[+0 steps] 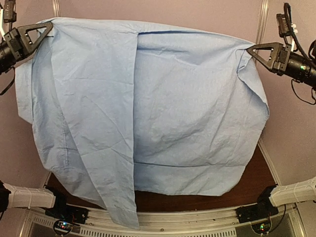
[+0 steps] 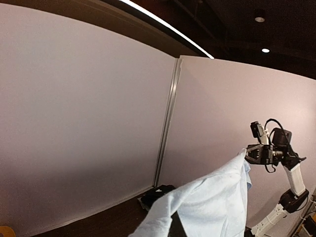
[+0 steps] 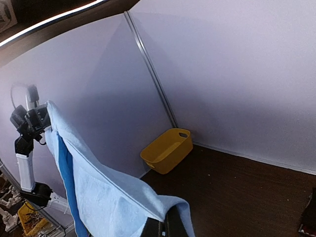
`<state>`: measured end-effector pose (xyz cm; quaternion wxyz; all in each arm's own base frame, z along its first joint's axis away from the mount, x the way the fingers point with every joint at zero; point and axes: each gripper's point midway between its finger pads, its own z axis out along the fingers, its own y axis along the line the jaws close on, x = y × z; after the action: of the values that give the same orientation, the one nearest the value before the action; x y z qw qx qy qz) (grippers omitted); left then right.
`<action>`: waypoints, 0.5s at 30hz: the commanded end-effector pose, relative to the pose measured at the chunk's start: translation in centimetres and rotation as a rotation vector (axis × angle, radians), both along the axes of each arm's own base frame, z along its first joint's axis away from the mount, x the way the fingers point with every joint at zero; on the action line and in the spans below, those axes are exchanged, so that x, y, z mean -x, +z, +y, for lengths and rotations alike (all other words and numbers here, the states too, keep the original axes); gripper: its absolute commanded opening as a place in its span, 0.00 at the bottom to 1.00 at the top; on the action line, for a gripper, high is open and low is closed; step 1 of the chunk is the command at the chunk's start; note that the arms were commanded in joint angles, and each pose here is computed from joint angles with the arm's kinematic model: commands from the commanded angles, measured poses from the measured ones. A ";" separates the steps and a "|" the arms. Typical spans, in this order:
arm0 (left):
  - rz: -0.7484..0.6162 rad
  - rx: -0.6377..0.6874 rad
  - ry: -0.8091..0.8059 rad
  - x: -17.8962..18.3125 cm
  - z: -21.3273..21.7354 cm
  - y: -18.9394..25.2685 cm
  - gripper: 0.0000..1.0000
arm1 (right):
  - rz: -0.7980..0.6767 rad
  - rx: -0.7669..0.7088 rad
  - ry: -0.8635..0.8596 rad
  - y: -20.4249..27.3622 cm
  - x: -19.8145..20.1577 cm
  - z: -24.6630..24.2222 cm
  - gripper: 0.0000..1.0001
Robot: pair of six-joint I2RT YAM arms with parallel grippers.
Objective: Fold and stack the long sleeve shirts
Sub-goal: Flatten out the crumpled shirt at the center of the board.
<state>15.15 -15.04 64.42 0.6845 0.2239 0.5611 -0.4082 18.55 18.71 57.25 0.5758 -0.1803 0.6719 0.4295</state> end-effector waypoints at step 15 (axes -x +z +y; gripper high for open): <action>0.592 -0.229 0.559 -30.4 0.7 -35.0 0.00 | 0.344 0.552 -0.489 -30.9 -25.3 0.4 0.00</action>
<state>41.19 -16.80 31.46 0.5034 0.0612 0.8317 -0.2261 39.08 19.35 28.48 0.4379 -0.0835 0.8819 0.1532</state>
